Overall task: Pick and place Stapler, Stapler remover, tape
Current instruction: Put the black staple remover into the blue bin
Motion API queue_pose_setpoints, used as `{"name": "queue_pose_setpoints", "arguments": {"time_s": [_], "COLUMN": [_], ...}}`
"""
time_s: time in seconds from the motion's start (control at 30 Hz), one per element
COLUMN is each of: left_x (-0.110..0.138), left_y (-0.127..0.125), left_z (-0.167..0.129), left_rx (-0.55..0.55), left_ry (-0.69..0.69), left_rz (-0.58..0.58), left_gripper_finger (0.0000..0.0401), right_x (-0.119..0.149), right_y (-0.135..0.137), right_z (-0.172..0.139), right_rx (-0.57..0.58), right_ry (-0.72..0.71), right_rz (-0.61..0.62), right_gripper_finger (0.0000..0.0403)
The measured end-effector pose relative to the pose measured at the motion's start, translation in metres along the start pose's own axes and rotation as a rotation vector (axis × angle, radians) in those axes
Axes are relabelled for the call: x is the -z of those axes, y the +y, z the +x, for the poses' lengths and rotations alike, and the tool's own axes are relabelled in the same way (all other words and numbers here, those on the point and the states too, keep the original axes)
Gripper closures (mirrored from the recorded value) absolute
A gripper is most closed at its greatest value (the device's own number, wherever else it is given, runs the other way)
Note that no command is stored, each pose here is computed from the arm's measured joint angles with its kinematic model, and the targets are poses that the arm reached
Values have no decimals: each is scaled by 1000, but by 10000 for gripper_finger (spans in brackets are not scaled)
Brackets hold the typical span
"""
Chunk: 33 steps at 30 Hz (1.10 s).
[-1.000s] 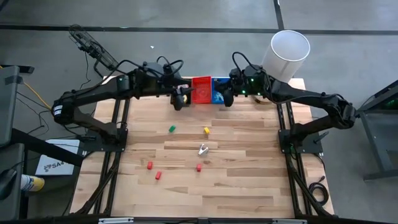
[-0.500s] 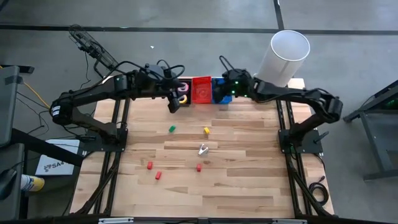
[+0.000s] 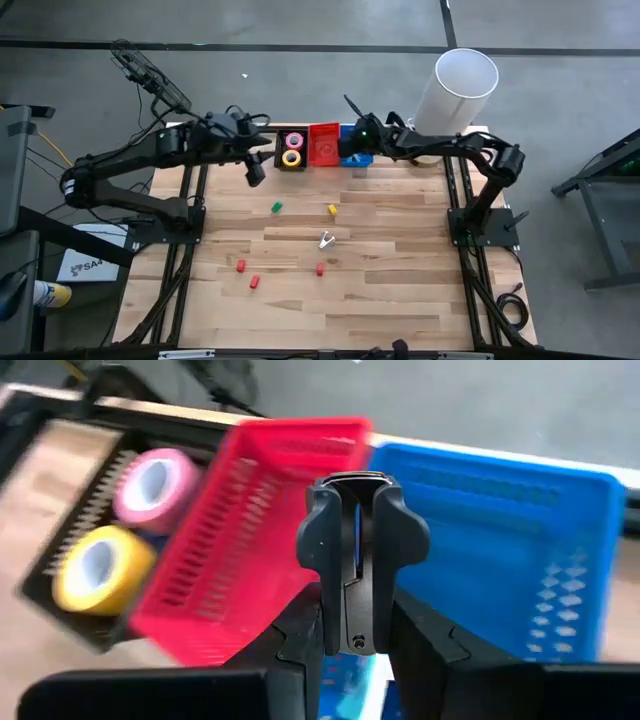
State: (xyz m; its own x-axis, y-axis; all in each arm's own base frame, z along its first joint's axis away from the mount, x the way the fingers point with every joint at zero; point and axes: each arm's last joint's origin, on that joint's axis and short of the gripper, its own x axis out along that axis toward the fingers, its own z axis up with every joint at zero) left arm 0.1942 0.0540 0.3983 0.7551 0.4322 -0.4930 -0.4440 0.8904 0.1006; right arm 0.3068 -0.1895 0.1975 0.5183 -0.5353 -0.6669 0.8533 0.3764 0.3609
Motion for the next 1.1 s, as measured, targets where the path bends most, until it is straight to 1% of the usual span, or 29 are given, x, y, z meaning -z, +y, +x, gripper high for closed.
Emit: {"name": "queue_pose_setpoints", "arguments": {"time_s": [0.17,0.23,0.43,0.53,0.73,0.97,1.1], "left_x": [26,35,63,72,81,84,83], "left_y": [4,6,8,8,8,6,6], "left_z": [-15,-20,-27,-28,-29,-26,-27], "left_rx": [7,11,15,31,67,100,111], "left_ry": [-27,-78,-210,-232,-237,-226,-229], "left_rz": [-10,-22,-55,-59,-52,-23,-15], "left_gripper_finger": [250,250,250,250,250,250,250], "right_x": [-2,-1,-1,0,3,12,13], "right_y": [-14,-19,-22,-21,-22,-24,-24], "right_z": [3,3,3,3,3,15,16], "right_rx": [82,107,98,85,109,130,124], "right_ry": [33,55,82,98,121,166,174], "right_rz": [71,90,171,199,244,297,302], "right_gripper_finger": [326,326,326,326,326,325,295]}}
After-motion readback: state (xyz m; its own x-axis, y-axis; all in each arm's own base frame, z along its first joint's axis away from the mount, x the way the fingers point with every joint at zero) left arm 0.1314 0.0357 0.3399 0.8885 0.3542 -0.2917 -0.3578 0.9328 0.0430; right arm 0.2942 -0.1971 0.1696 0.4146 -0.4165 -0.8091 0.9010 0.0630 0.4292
